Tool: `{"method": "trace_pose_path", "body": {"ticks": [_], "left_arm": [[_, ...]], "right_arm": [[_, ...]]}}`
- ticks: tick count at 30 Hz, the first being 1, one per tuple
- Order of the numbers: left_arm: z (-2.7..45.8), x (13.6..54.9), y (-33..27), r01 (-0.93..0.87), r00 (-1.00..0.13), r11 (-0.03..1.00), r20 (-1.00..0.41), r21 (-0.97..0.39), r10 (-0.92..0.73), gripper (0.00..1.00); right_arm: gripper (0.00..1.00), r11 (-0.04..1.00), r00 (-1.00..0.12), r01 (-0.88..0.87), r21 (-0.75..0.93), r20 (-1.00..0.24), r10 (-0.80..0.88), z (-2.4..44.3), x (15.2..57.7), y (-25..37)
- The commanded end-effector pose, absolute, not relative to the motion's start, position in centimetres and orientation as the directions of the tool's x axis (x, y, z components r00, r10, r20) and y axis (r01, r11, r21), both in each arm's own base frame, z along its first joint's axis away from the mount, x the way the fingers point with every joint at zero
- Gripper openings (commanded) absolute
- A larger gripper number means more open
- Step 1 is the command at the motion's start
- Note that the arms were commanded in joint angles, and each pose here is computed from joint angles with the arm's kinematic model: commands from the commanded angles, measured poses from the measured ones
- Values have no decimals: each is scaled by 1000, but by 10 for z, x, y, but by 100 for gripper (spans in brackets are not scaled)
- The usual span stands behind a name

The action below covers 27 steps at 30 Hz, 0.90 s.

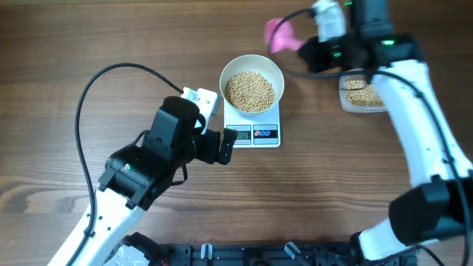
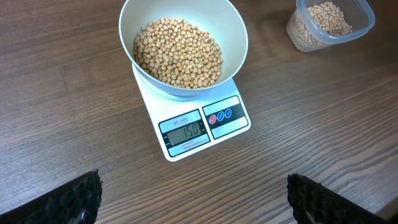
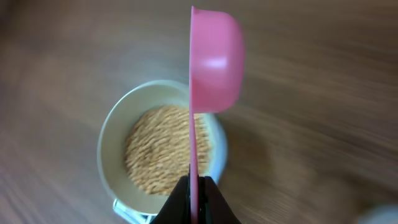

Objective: Scoop item into bowl and weigh 150g on scale
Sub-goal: 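Move the scoop back right over the soybean tub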

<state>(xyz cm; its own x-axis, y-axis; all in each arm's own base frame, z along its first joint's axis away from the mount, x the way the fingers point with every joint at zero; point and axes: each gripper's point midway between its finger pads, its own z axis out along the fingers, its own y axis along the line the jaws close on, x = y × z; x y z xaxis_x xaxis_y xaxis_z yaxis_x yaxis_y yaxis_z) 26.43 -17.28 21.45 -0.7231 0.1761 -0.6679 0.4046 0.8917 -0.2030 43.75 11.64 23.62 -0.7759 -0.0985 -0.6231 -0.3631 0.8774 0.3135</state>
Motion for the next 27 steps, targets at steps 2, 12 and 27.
{"method": "trace_pose_path", "body": {"ticks": [2, 12, 27], "left_arm": [[216, 265, -174, 400, -726, 891, -667, -215, 165, 100], [216, 265, -174, 400, -726, 891, -667, -215, 165, 100], [216, 265, -174, 399, -726, 891, -667, -215, 164, 100]], "right_arm": [[4, 893, -755, -180, 412, -640, 143, 287, 426, 56], [4, 881, -867, 217, 420, -332, 372, 236, 357, -26], [4, 821, -816, 465, 331, -200, 543, 196, 356, -52]]}}
